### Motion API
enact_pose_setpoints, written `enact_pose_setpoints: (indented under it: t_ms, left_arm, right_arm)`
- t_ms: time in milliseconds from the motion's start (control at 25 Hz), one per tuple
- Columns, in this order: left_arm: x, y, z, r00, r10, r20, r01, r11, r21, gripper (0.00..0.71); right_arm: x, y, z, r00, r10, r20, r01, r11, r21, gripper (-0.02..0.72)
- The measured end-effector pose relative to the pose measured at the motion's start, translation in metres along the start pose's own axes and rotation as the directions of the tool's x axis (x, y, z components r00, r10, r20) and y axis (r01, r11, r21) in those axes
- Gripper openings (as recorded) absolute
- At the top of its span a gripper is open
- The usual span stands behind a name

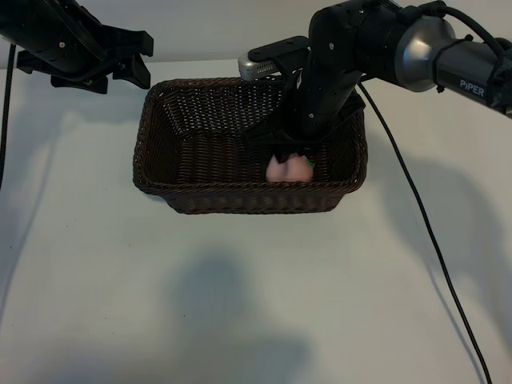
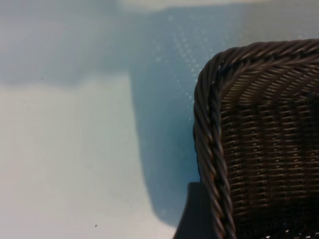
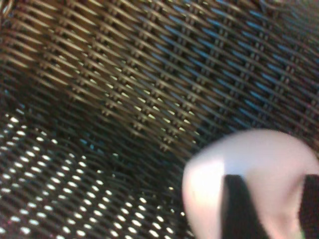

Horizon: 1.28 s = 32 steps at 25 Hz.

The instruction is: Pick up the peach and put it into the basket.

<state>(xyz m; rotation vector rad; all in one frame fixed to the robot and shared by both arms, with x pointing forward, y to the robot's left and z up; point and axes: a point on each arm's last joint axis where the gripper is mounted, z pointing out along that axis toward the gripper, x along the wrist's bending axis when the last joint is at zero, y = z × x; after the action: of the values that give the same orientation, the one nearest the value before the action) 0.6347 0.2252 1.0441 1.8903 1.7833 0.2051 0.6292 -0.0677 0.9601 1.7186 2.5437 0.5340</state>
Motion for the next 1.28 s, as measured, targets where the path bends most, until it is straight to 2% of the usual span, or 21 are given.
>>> enact_pose_setpoints:
  t_ms: [80, 200, 440, 600, 800, 1080, 1280]
  left_arm:
    - [0.0, 0.0, 0.0, 1.0, 0.0, 0.0, 0.0, 1.0, 0.0, 0.596]
    - [0.0, 0.0, 0.0, 1.0, 0.0, 0.0, 0.0, 1.0, 0.0, 0.596]
    - [0.0, 0.0, 0.0, 1.0, 0.0, 0.0, 0.0, 1.0, 0.0, 0.596]
    - [0.0, 0.0, 0.0, 1.0, -0.002, 0.0, 0.002, 1.0, 0.0, 0.596]
    - [0.0, 0.0, 0.0, 1.0, -0.002, 0.0, 0.002, 1.0, 0.001, 0.596]
    - [0.0, 0.0, 0.0, 1.0, -0.002, 0.0, 0.002, 1.0, 0.002, 0.596]
    - [0.0, 0.0, 0.0, 1.0, -0.002, 0.0, 0.002, 1.0, 0.003, 0.596]
  right_arm:
    - [0.001, 0.002, -0.006, 1.0, -0.003, -0.003, 0.003, 1.0, -0.003, 0.509]
    - [0.005, 0.01, -0.021, 1.0, -0.012, -0.009, 0.012, 1.0, -0.011, 0.579]
    - [0.012, 0.03, -0.063, 0.999, -0.037, -0.002, 0.037, 0.999, -0.033, 0.54]
    - [0.001, 0.038, -0.084, 1.0, -0.014, 0.011, 0.014, 0.999, -0.038, 0.527]
    - [-0.043, 0.05, -0.108, 0.997, 0.061, 0.043, -0.056, 0.993, -0.106, 0.526]
    - [-0.107, 0.048, -0.126, 0.978, 0.192, 0.082, -0.179, 0.973, -0.143, 0.526]
    - [-0.128, 0.046, -0.13, 0.969, 0.227, 0.098, -0.211, 0.965, -0.152, 0.526]
